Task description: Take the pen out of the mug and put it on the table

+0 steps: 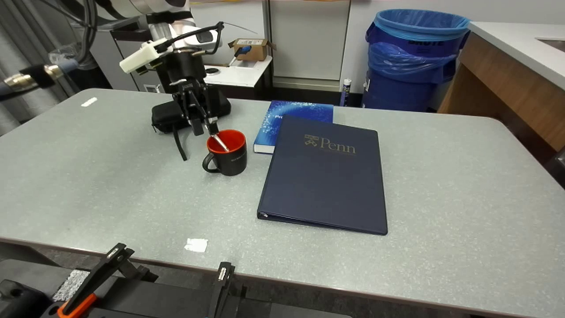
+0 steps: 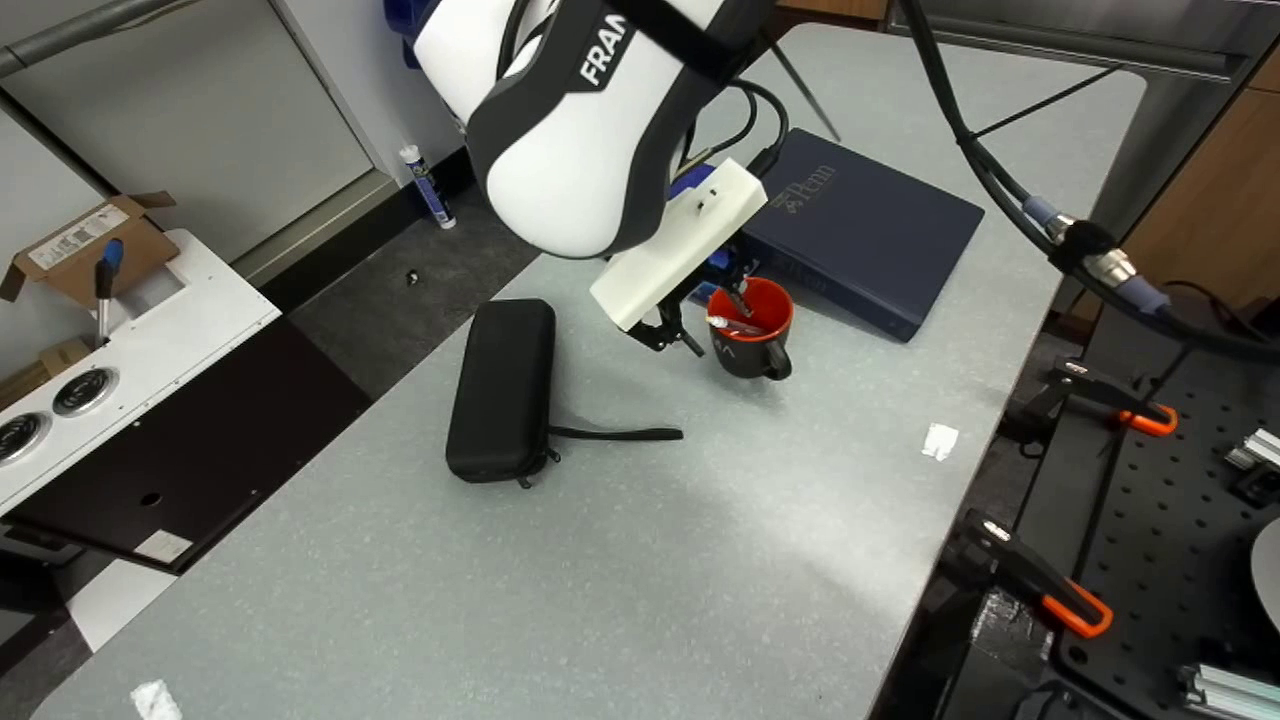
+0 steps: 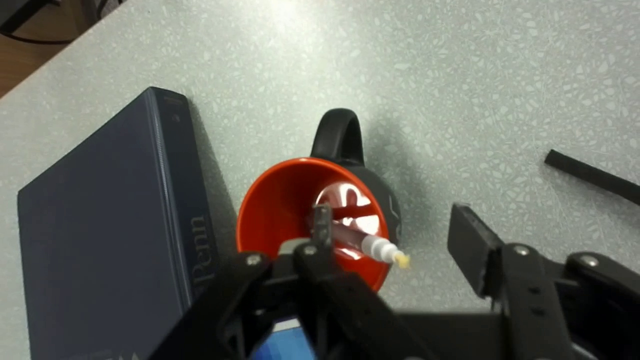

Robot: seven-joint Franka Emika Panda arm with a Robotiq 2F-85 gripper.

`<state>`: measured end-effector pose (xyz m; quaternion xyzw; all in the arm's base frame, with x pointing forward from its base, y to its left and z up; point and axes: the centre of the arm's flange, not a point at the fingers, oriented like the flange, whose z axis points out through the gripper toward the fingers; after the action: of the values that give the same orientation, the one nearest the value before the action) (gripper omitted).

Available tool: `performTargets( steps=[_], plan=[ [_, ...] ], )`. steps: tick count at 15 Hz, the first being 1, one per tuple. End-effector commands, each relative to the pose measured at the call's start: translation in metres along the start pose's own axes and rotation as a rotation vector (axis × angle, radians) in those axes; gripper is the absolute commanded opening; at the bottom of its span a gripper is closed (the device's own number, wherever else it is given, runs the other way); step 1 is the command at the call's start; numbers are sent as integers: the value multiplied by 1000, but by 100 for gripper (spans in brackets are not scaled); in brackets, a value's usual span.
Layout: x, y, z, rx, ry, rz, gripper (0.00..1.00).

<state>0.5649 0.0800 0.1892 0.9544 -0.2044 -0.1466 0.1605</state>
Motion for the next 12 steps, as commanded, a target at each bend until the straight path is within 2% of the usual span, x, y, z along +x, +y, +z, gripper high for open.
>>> performTargets(
  steps=[1, 5, 10, 12],
  plan=[
    [12, -6, -3, -31, 9, 15, 32],
    [11, -3, -5, -41, 12, 20, 1],
    [-10, 12, -17, -82, 25, -8, 3],
    [-25, 17, -28, -74, 48, -37, 3]
  ],
)
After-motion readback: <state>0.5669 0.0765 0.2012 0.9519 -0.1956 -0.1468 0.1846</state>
